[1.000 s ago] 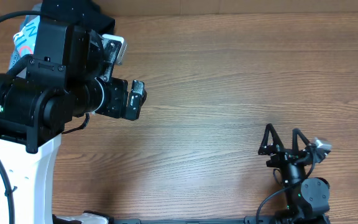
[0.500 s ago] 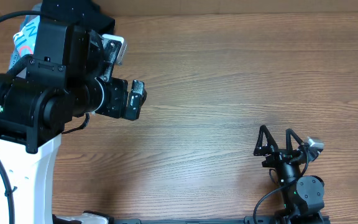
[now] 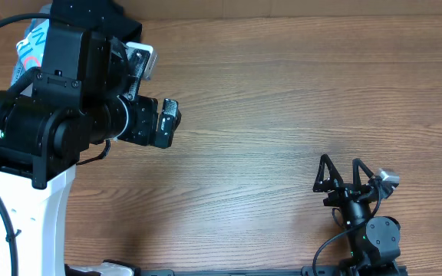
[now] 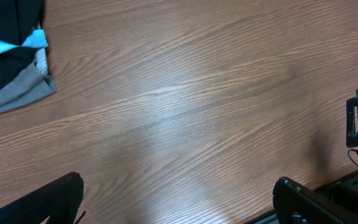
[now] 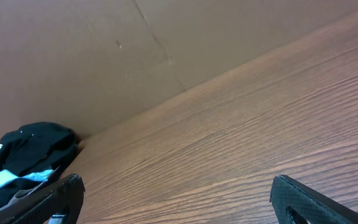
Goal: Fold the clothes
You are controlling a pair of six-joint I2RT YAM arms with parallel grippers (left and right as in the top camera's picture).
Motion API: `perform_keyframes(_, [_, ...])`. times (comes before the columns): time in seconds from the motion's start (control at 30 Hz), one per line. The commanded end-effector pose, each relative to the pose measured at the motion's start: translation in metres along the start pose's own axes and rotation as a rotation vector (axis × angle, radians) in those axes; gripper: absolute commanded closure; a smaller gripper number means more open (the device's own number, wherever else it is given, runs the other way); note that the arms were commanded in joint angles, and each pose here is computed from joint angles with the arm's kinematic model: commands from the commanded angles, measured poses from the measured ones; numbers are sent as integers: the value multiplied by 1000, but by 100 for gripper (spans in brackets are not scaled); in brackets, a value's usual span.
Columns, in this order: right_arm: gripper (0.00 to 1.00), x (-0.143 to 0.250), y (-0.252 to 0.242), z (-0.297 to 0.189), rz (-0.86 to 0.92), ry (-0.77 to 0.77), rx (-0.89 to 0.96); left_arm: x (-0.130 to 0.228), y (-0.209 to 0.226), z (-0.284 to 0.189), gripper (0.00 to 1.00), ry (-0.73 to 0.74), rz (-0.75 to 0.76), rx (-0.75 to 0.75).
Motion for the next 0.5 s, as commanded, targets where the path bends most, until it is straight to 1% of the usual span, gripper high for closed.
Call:
perform_keyframes(0.0, [0, -3, 1, -1, 1, -14, -6, 0, 0, 3, 0, 10, -14, -7])
perform_keyframes(0.13, [0, -3, 1, -1, 2, -14, -6, 0, 0, -1, 0, -5, -8, -11])
perform_keyframes(0.2, [0, -3, 1, -1, 2, -14, -6, -11, 4, -10, 0, -84, 16, -38])
perform_keyframes(0.33, [0, -3, 1, -1, 2, -14, -6, -49, -4, -37, 0, -348, 69, -18])
perform_keyframes(0.4, [0, -3, 1, -1, 1, -14, -6, -67, 3, -52, 0, -524, 66, -22])
perform_keyframes(0.47, [0, -3, 1, -1, 2, -15, -6, -70, 15, -53, 0, -599, 26, -31])
Point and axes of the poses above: each gripper's point midway between its finger pads, its own z axis out along the fingers, its own y axis along the line the jaws close on, x = y × z, the point moved 1 cm from there along -z, back along the fingers, and after that the axes turned 6 degrees about -z, right-handed, at the moved point
